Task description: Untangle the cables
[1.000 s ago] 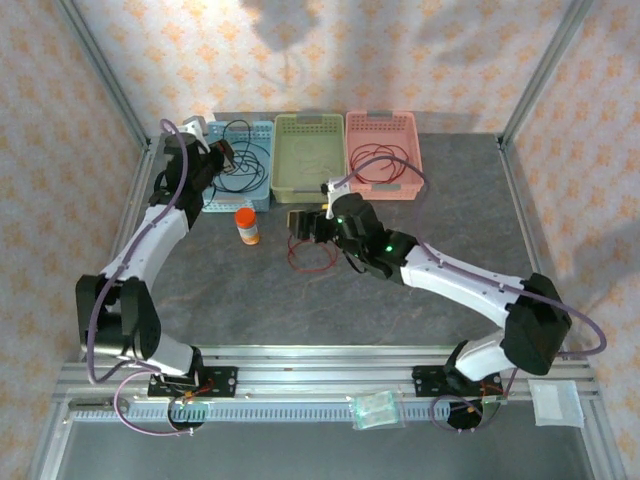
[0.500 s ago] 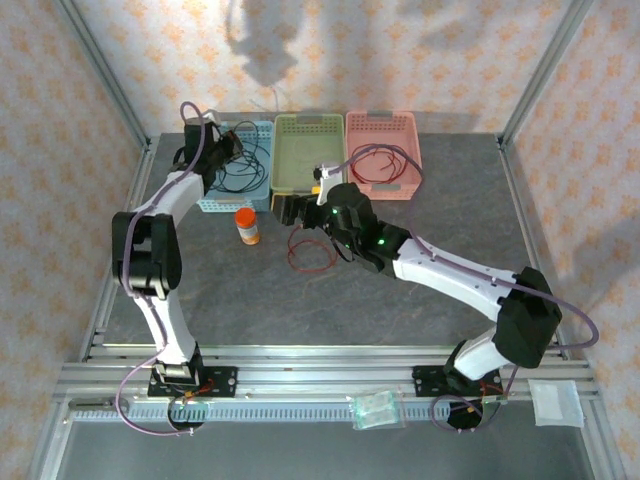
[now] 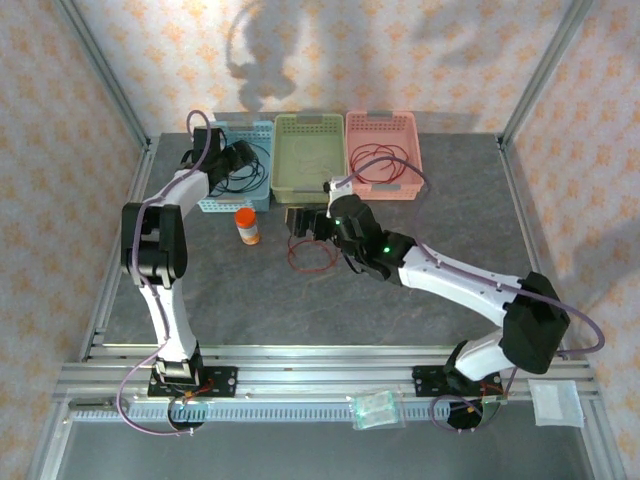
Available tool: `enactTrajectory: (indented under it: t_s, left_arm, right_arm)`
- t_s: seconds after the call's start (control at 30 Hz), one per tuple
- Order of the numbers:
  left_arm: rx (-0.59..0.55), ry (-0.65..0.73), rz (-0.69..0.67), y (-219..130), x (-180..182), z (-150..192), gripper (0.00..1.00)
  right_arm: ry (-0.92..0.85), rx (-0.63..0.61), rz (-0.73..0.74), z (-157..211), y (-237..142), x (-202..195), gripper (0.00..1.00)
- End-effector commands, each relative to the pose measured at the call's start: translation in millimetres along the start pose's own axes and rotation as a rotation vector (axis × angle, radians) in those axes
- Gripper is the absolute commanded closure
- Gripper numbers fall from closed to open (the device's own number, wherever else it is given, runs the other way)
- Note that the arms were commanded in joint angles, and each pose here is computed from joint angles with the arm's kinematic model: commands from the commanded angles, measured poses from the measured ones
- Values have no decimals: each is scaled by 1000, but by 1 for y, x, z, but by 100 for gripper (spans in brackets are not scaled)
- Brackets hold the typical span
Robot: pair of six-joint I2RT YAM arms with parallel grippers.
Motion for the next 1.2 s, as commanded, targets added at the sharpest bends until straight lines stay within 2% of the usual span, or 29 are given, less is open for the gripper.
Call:
enactTrajectory:
  t_s: [0.0,0.2,0.37,0.5,0.8,0.97,1.17]
  left_arm:
    - [-121,14,-1,-52,-15,-35,1]
    - [-178,58,48,-116,-36,-23,1]
    - [-179,100,178,-172,-61,29,1]
    - [-169,117,201,-204,-53,66,1]
    - [-106,79,193,-242,-10,130,2]
    - [-39,20,181,-248,18,168,2]
    - [11,-47,184,-249,40,196,6]
  right_arm:
    - [15,47,129,18,-9,-27,4]
    - [-7,157,265,56,-7,-57,17]
    - [-21,276,270,87,8,-59,20]
    - [-35,361,238,109,26,-53,26]
    - [-12,448,231,134,69,-43,37]
    - [0,463,239,136,93,-36,45]
    - [-39,504,256,145,122,-31,50]
Point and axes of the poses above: each hand's point on the last joint's axis, 136 mm out from that joint toward the fingers, its own y axis out along the fingers, its own x axis along the line the jaws close on, z = x × y, the point moved 1 cm from there along -y, back along the fingers, and after that the axes turned 3 degrees about -y, right-handed, at the moved point
